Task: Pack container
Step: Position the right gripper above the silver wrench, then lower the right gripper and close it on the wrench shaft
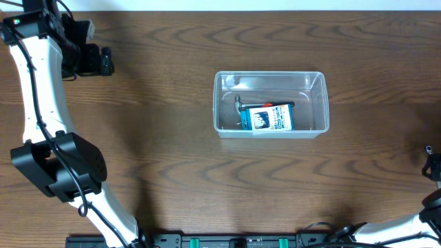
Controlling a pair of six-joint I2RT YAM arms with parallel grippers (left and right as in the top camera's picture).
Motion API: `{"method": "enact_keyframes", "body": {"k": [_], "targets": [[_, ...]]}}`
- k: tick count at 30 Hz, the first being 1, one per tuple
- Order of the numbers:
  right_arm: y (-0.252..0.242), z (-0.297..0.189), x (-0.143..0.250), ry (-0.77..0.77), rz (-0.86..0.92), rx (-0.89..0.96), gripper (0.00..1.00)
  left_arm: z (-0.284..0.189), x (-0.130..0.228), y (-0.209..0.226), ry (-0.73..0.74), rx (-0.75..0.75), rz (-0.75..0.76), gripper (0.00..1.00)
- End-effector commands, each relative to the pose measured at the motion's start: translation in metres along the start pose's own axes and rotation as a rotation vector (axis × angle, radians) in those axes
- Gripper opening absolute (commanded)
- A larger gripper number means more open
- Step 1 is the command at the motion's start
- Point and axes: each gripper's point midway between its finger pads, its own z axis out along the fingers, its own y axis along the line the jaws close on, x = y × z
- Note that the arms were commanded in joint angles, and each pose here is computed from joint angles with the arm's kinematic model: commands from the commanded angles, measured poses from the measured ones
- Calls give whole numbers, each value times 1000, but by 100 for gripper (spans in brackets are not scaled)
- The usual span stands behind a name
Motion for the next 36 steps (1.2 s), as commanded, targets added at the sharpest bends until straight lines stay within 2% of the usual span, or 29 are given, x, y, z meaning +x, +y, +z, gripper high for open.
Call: {"method": "enact_keyframes", "body": {"k": [1, 23, 36], "targets": [[0, 12, -2, 1, -13, -35, 99, 6, 3, 0, 18, 14, -8, 98], [-19, 26, -12, -15, -70, 27, 99, 6, 3, 0, 18, 14, -8, 98], [-15, 46, -13, -8, -76, -22, 99, 6, 3, 0, 18, 14, -8, 98]]}}
